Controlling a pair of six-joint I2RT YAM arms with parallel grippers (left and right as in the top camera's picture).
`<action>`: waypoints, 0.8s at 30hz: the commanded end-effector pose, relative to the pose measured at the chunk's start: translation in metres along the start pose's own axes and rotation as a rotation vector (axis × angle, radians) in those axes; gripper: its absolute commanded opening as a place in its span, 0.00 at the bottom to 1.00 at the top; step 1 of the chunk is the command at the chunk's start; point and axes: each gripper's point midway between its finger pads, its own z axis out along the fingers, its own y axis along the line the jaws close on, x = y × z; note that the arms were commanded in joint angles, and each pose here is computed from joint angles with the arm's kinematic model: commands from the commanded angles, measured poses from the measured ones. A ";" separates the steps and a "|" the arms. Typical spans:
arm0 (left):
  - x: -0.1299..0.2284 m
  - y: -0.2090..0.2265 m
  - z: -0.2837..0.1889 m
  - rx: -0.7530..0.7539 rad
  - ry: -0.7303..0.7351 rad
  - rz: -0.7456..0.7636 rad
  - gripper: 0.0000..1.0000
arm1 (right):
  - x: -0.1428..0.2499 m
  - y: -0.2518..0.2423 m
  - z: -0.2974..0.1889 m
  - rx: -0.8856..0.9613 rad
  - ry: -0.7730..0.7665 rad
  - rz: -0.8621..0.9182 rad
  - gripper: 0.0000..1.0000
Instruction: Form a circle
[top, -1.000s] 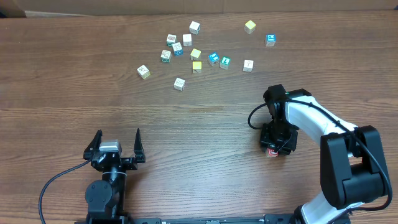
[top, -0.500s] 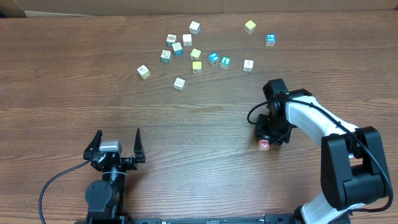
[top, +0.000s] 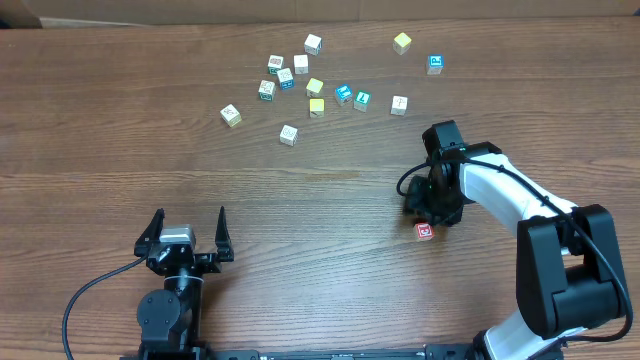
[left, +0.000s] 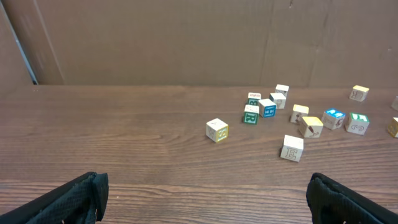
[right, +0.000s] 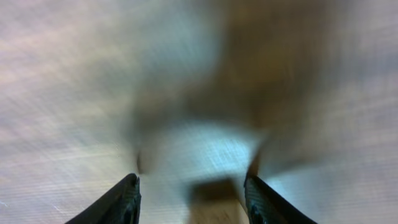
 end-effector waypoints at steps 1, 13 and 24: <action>-0.001 -0.003 0.000 0.012 -0.010 0.018 1.00 | 0.014 -0.011 0.004 0.040 0.059 -0.049 0.53; -0.001 -0.003 0.000 0.012 -0.010 0.018 1.00 | 0.028 -0.008 0.002 0.021 0.124 0.023 0.33; -0.001 -0.003 0.000 0.012 -0.010 0.018 1.00 | 0.017 0.040 -0.001 -0.225 0.125 0.155 0.29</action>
